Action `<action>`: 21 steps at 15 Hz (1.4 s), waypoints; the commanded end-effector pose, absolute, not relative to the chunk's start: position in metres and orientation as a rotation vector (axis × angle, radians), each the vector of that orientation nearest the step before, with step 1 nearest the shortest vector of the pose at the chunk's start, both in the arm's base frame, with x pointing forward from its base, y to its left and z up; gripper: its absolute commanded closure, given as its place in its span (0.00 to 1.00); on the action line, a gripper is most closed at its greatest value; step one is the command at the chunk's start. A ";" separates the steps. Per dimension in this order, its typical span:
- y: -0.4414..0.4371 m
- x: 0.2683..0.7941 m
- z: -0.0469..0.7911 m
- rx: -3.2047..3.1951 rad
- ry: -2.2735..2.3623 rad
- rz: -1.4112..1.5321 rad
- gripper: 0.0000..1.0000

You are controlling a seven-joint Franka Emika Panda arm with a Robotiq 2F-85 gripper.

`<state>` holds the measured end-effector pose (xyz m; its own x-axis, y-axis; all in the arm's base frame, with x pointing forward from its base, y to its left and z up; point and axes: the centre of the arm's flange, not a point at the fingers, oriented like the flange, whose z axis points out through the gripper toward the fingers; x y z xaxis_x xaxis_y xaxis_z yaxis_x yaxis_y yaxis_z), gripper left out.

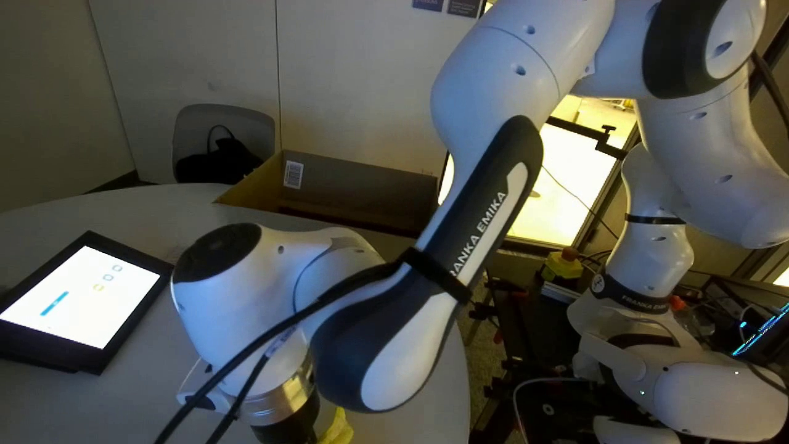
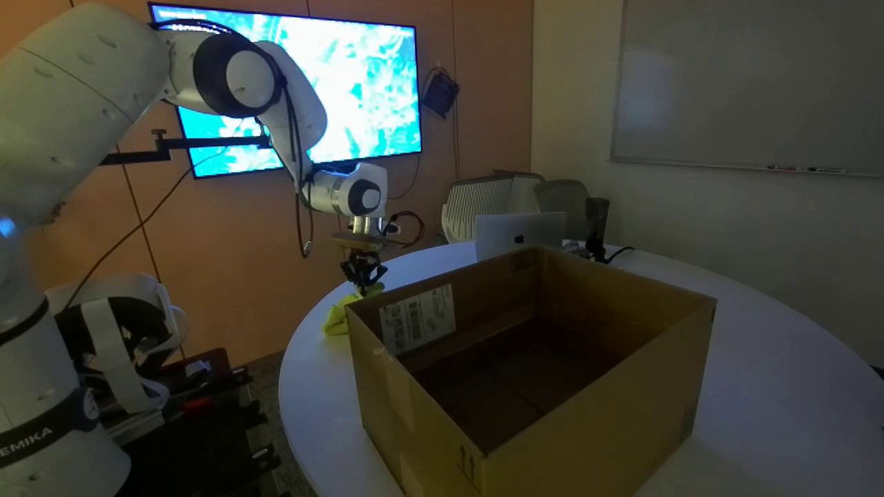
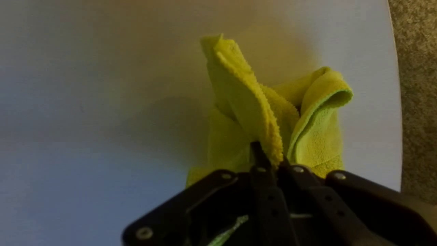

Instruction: Pick up the pen and put it in the middle of the towel. Fold the towel and put it in the box.

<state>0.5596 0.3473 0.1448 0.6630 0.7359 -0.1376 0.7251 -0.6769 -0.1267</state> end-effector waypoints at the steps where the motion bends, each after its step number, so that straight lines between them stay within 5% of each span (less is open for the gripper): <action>1: 0.359 0.514 0.147 -2.943 -1.079 0.196 1.00; 15: 0.381 0.472 0.065 -3.133 -0.241 0.208 1.00; 16: 0.380 0.475 0.069 -3.129 -0.201 0.201 0.96; 17: 0.378 0.477 0.071 -3.123 -0.172 0.199 0.74; 19: 0.375 0.479 0.084 -3.105 -0.130 0.196 0.70; 21: 0.374 0.479 0.098 -3.081 -0.112 0.195 0.54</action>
